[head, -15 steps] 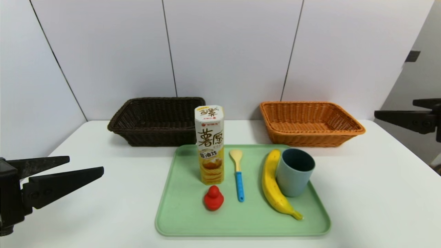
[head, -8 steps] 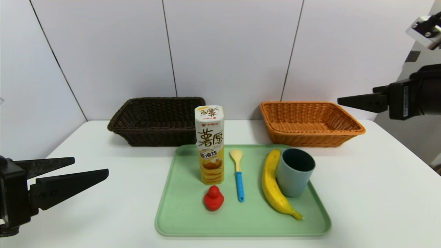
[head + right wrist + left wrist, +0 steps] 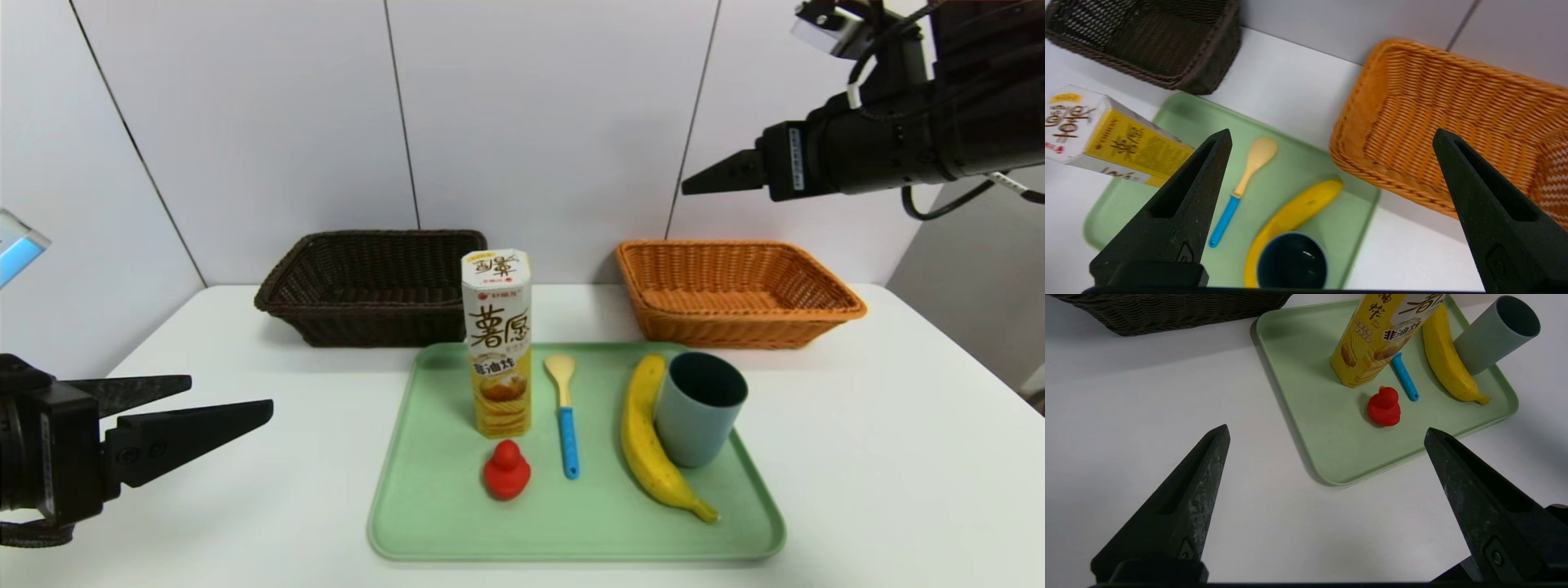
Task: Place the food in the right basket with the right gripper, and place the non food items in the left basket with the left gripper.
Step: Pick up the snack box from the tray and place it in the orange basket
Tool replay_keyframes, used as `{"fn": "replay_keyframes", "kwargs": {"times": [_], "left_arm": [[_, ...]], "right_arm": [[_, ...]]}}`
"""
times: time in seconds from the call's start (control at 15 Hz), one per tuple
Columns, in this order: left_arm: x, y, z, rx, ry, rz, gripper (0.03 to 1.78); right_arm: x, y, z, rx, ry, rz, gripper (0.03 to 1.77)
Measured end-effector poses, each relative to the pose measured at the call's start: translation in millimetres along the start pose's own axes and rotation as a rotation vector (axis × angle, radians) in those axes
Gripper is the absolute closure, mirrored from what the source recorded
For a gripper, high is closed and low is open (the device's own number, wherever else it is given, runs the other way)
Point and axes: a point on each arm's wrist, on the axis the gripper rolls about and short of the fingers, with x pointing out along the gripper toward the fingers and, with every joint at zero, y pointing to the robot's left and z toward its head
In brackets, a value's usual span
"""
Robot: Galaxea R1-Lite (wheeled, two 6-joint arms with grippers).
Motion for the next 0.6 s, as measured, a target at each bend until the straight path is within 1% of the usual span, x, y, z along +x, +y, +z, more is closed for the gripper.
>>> {"fn": "replay_keyframes", "kwargs": {"times": [0.2, 0.33, 0.4, 0.6], "left_arm": [[2.1, 0.4, 0.5, -0.002, 0.006, 0.002, 0.12], [2.8, 0.5, 0.4, -0.003, 0.008, 0.002, 0.12], [2.8, 0.6, 0.0, -0.003, 0.009, 0.003, 0.12], [2.6, 0.7, -0.5, -0.003, 0.01, 0.004, 0.12]], "right_arm": [[16.3, 22.2, 11.9, -0.025, 0.022, 0.067, 0.1], [27.1, 42.4, 12.0, -0.052, 0.036, 0.126, 0.1], [30.0, 49.0, 11.0, -0.061, 0.043, 0.156, 0.1], [28.4, 57.7, 8.5, -0.071, 0.056, 0.278, 0.1]]}}
